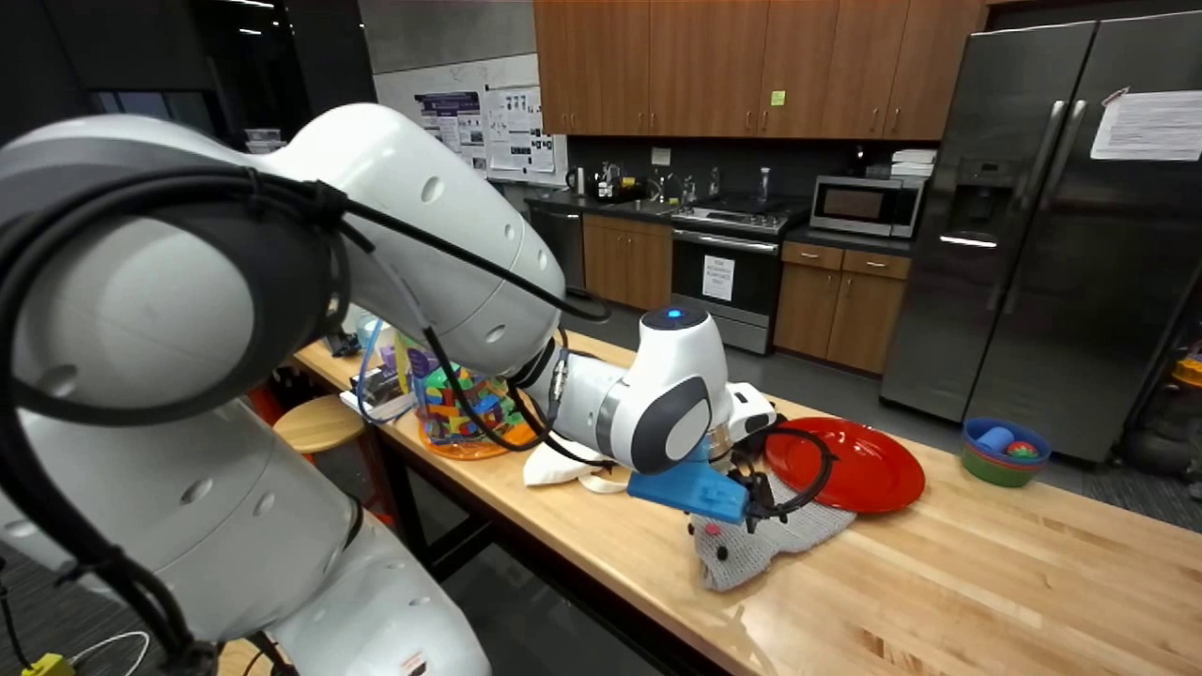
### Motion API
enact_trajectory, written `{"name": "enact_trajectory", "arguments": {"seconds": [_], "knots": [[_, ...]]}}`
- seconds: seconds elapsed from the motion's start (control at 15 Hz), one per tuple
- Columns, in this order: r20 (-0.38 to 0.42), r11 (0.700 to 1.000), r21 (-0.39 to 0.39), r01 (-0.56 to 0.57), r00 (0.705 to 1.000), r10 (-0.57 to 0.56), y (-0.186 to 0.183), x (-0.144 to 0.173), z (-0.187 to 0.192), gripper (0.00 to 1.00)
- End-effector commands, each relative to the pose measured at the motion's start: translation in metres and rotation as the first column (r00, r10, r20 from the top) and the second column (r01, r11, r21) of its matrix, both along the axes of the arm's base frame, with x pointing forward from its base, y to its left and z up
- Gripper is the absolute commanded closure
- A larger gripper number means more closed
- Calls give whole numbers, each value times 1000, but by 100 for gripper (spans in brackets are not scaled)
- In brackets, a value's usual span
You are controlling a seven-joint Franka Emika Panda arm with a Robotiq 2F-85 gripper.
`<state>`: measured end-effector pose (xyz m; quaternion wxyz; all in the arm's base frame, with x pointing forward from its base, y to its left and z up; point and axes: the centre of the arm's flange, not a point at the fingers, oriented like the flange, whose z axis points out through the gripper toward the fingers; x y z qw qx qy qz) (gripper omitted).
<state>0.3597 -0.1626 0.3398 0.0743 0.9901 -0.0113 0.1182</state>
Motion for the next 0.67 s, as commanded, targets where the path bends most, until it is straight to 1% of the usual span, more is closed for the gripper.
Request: {"name": "enact_trajectory", "arguments": {"seconds": [0.0, 0.27, 0.6], "knots": [[0, 1000, 0, 0, 1000, 0, 0, 0, 0, 0], [1, 1000, 0, 0, 1000, 0, 0, 0, 0, 0], [-39, 1000, 11, 1, 999, -1, 4, 4, -30, 0]]}}
